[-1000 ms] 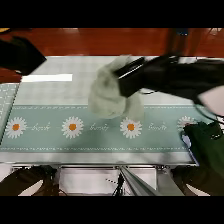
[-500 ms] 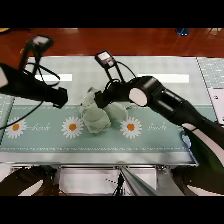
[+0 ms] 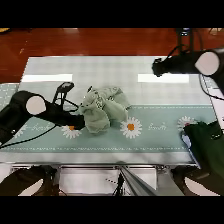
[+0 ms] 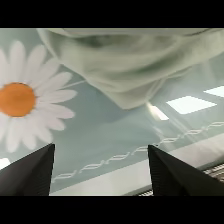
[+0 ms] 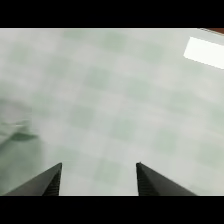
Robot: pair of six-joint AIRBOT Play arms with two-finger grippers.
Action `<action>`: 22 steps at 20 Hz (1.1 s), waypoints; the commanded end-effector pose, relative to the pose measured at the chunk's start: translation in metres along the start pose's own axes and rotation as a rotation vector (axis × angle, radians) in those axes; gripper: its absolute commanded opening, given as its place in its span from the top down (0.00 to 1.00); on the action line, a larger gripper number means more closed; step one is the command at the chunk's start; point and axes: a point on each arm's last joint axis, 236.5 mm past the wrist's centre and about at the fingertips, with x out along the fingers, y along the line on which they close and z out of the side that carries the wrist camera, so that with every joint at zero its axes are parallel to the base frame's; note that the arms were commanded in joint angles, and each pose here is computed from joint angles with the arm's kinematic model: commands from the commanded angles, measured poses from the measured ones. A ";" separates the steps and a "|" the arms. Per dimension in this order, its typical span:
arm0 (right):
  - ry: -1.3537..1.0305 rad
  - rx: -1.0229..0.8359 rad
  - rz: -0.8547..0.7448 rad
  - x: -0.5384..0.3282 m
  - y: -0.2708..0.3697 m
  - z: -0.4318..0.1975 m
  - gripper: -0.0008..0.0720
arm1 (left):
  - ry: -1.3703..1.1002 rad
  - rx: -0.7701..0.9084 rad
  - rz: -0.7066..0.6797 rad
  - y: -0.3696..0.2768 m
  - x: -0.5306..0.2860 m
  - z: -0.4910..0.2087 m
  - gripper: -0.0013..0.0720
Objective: Fold the shirts.
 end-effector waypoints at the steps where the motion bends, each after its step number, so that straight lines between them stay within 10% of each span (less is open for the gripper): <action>1: 0.055 0.152 0.041 0.008 -0.049 -0.014 0.24 | -0.024 -0.093 -0.155 -0.021 0.029 -0.005 0.08; 14: 0.256 0.218 0.375 0.046 -0.006 -0.057 0.24 | -0.082 -0.312 -0.262 -0.022 0.101 0.027 0.19; 19: 0.291 0.214 0.390 0.043 -0.003 -0.065 0.24 | 0.002 -0.346 -0.236 -0.014 0.125 0.012 0.94; 22: 0.340 0.249 0.437 0.050 0.007 -0.077 0.24 | 0.015 -0.314 -0.253 -0.020 0.116 0.007 0.94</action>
